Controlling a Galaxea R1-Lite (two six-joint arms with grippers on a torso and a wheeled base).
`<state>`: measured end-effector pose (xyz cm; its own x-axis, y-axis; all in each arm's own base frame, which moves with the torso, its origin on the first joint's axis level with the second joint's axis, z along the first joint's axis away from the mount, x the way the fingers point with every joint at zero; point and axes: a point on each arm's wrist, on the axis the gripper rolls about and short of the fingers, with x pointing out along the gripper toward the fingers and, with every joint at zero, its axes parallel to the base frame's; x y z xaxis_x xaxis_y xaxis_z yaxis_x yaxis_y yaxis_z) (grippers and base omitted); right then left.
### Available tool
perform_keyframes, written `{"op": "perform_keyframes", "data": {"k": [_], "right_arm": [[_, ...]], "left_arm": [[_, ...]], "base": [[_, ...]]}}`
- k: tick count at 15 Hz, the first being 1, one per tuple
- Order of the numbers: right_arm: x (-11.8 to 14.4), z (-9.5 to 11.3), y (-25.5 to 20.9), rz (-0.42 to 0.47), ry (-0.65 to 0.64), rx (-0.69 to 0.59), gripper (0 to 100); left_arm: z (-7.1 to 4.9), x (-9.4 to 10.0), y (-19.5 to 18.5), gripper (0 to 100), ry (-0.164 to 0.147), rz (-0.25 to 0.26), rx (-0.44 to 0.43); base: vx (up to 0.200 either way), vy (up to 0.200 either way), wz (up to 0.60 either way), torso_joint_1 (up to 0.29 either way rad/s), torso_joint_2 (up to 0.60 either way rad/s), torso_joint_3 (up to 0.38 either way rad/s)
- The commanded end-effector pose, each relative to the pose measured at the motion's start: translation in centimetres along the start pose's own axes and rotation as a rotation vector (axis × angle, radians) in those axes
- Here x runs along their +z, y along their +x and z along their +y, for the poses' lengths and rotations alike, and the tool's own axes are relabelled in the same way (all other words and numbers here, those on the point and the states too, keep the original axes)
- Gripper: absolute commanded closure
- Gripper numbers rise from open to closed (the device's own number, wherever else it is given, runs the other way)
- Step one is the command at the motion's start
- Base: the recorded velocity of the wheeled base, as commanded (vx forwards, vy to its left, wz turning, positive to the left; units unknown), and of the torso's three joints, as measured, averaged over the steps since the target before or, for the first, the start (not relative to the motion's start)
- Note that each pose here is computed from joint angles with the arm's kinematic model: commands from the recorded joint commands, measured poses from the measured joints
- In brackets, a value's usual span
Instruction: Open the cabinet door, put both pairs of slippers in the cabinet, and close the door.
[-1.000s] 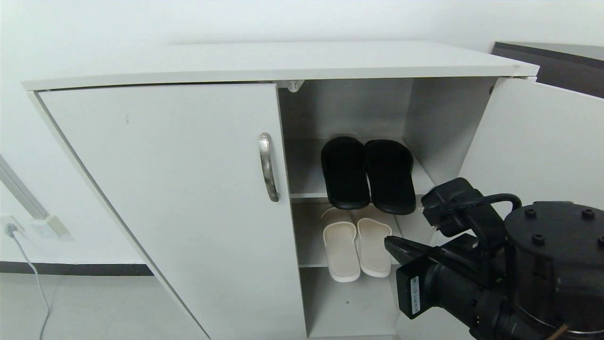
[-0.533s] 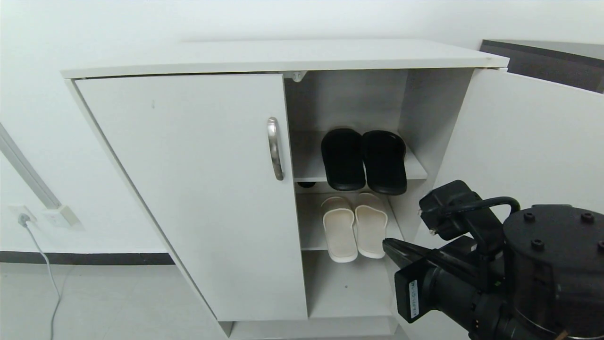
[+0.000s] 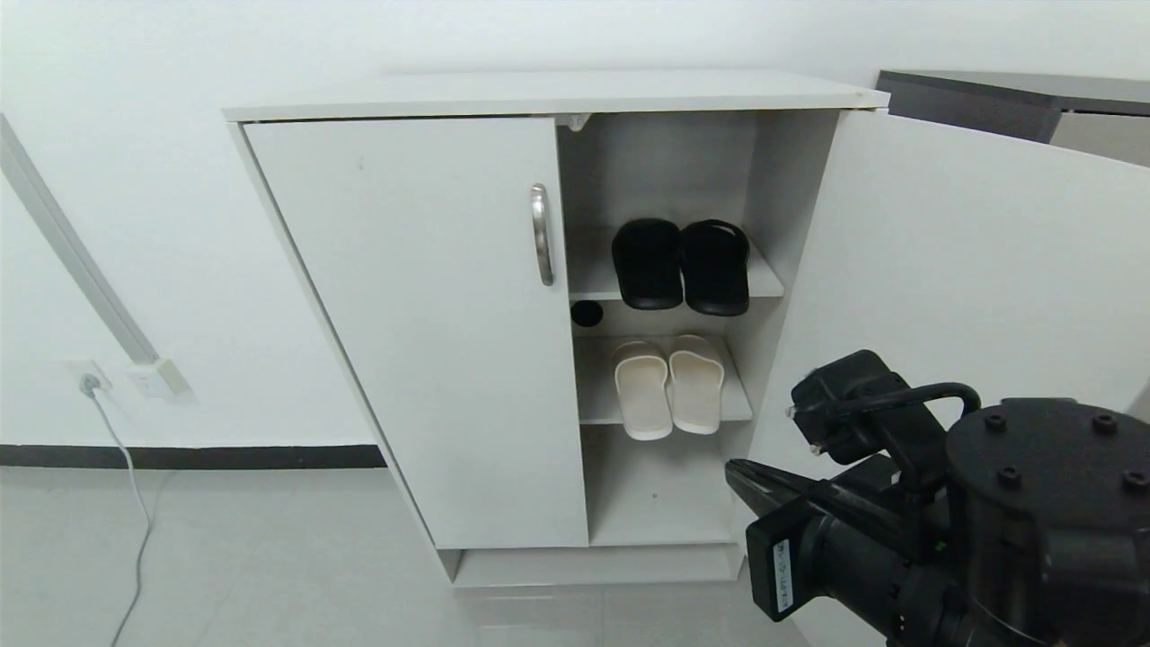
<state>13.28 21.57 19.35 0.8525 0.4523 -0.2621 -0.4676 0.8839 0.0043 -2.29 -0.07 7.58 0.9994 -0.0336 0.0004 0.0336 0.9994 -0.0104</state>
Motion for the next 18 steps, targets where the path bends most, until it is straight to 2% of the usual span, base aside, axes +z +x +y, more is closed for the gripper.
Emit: {"op": "perform_keyframes", "data": {"k": [1,4,18], "right_arm": [[-0.4,0.1,0.4,0.015,-0.008,-0.005,100],[-1.3,-0.3,1.7,0.056,-0.021,-0.039,100],[-1.6,-0.5,2.4,0.038,-0.007,-0.055,100]], "left_arm": [[0.0,0.0,0.0,100,0.0,0.0,0.0],[0.0,0.0,0.0,100,0.0,0.002,0.0],[0.0,0.0,0.0,100,0.0,0.0,0.0]], "base": [[-0.2,0.0,0.0,0.002,0.01,-0.002],[0.0,0.0,0.0,0.0,0.0,0.0],[0.0,0.0,0.0,0.001,-0.01,-0.013]]}}
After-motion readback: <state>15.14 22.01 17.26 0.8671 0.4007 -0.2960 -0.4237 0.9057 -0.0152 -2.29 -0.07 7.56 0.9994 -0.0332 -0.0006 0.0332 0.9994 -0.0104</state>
